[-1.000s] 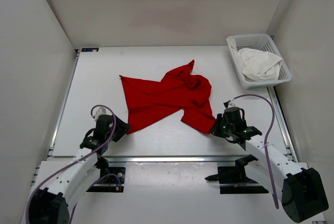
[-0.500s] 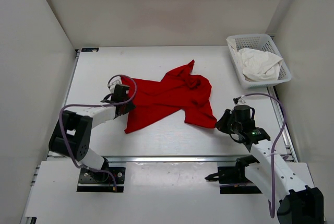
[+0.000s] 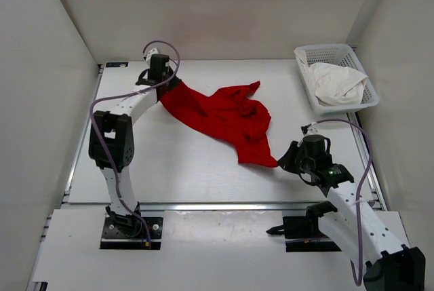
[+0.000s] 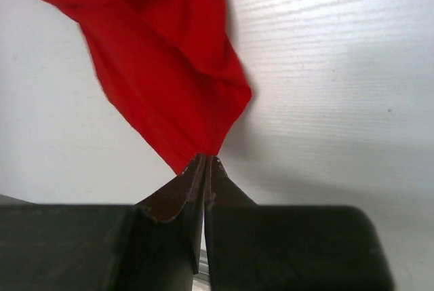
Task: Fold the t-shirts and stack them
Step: Flatten out the tshirt
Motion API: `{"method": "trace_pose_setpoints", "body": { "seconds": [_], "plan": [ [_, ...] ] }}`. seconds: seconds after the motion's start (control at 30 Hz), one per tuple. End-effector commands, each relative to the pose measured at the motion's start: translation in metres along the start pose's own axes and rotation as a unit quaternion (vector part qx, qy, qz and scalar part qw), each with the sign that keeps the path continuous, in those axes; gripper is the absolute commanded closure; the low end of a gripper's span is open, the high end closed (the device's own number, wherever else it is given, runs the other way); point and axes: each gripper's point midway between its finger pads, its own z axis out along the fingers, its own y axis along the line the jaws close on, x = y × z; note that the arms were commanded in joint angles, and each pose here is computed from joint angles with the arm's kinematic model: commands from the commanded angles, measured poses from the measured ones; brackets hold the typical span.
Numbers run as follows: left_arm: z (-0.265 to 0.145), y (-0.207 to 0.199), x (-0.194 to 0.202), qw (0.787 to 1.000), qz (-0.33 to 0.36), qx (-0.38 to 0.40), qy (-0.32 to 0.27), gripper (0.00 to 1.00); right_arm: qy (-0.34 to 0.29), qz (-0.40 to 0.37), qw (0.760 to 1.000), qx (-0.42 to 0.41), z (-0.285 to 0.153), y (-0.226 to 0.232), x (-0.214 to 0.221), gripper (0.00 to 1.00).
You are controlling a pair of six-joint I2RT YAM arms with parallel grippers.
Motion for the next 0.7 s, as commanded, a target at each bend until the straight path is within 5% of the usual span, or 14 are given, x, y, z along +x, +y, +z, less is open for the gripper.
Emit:
{"method": "trace_pose_setpoints", "body": {
  "seconds": [0.0,0.1,0.23,0.4,0.57,0.67],
  "plan": [
    [-0.038,0.019,-0.025,1.000,0.009,-0.018,-0.024,0.98,-0.017,0.001,1.000,-0.015,-0.015,0.013,-0.006,1.00],
    [-0.049,0.075,-0.013,0.998,-0.051,-0.034,-0.021,0.93,0.014,0.013,0.999,-0.033,-0.010,0.017,0.016,1.00],
    [-0.051,0.090,-0.010,0.998,-0.035,-0.054,-0.008,0.90,0.045,0.009,0.999,-0.028,-0.001,0.013,0.037,0.99],
    [-0.046,0.038,-0.027,0.998,0.023,-0.047,-0.038,0.89,0.002,0.024,0.999,-0.026,-0.001,0.006,0.010,1.00],
    [0.011,-0.001,-0.047,0.996,0.055,-0.069,-0.021,0.92,-0.019,0.030,0.999,-0.013,0.002,-0.004,-0.010,1.00],
    [0.049,-0.003,-0.049,0.994,0.068,-0.085,0.008,0.78,-0.023,0.024,0.999,-0.010,0.003,-0.002,-0.016,1.00]
  ]
}}
